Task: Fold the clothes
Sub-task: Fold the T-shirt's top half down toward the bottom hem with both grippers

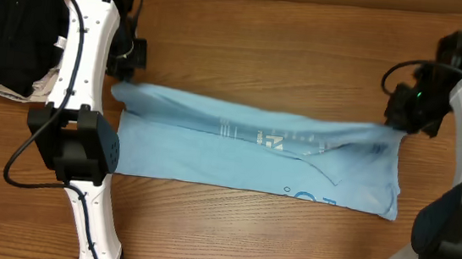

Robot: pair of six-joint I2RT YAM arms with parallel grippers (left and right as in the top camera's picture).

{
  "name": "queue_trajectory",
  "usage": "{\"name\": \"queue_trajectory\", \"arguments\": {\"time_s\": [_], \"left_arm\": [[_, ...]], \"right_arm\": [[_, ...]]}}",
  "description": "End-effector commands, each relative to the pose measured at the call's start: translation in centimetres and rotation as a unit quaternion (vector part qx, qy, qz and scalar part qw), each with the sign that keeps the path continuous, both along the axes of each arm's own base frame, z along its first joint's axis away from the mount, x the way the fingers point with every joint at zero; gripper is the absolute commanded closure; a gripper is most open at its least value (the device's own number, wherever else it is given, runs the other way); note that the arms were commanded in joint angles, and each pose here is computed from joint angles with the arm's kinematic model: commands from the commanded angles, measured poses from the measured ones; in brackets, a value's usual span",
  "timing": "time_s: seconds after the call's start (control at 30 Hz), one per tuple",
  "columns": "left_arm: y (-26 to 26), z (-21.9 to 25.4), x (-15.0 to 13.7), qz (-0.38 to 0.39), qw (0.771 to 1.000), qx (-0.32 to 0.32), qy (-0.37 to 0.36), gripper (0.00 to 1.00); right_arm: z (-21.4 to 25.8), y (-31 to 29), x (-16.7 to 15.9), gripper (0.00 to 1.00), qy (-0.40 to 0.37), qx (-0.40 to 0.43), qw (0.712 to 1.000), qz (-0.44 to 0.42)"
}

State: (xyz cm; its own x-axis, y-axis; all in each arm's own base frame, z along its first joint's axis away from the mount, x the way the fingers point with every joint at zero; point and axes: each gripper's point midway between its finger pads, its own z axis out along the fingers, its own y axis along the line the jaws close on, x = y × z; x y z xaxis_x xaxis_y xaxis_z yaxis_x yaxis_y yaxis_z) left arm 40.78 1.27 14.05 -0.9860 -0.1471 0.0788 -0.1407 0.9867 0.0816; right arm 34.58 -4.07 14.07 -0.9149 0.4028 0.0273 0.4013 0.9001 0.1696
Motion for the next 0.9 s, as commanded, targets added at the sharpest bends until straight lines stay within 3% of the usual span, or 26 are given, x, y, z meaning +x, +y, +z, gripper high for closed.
{"name": "queue_trajectory", "arguments": {"time_s": [0.0,0.27,0.43,0.47,0.53,0.6,0.63,0.8,0.87], "left_arm": [[0.1,-0.6,-1.6,-0.007,1.000,-0.005,0.025,0.96],[-0.3,-6.2,-4.9,-0.011,0.994,-0.009,0.106,0.96],[-0.4,-9.6,-5.9,-0.010,0.993,-0.010,0.118,0.96],[-0.4,-10.1,-5.8,-0.009,0.993,-0.009,0.116,0.96],[-0.4,-10.8,-5.6,-0.009,0.994,-0.010,0.108,0.95],[-0.4,-11.3,-5.3,-0.009,0.995,-0.009,0.100,0.86],[-0.4,-11.4,-5.1,-0.009,0.995,-0.009,0.096,0.81],[-0.4,-11.6,-4.2,-0.009,0.997,-0.009,0.077,0.55],[-0.3,-11.8,-3.6,-0.008,0.998,-0.009,0.065,0.50]], "right_arm": [[-1.3,0.2,-1.3,0.96,0.018,0.003,1.000,-0.002],[-6.7,0.0,-4.7,0.96,0.074,0.015,0.997,-0.023],[-9.3,-0.9,-6.4,0.96,0.093,0.021,0.994,-0.059],[-9.6,-1.0,-6.6,0.93,0.095,0.021,0.993,-0.065],[-9.8,-1.2,-6.7,0.78,0.097,0.021,0.992,-0.075],[-9.8,-1.2,-6.8,0.51,0.098,0.022,0.992,-0.075],[-9.8,-1.1,-6.8,0.45,0.098,0.022,0.992,-0.075],[-9.7,-1.1,-7.0,0.43,0.102,0.023,0.992,-0.076],[-9.6,-1.2,-6.8,0.43,0.101,0.022,0.991,-0.088]]}}
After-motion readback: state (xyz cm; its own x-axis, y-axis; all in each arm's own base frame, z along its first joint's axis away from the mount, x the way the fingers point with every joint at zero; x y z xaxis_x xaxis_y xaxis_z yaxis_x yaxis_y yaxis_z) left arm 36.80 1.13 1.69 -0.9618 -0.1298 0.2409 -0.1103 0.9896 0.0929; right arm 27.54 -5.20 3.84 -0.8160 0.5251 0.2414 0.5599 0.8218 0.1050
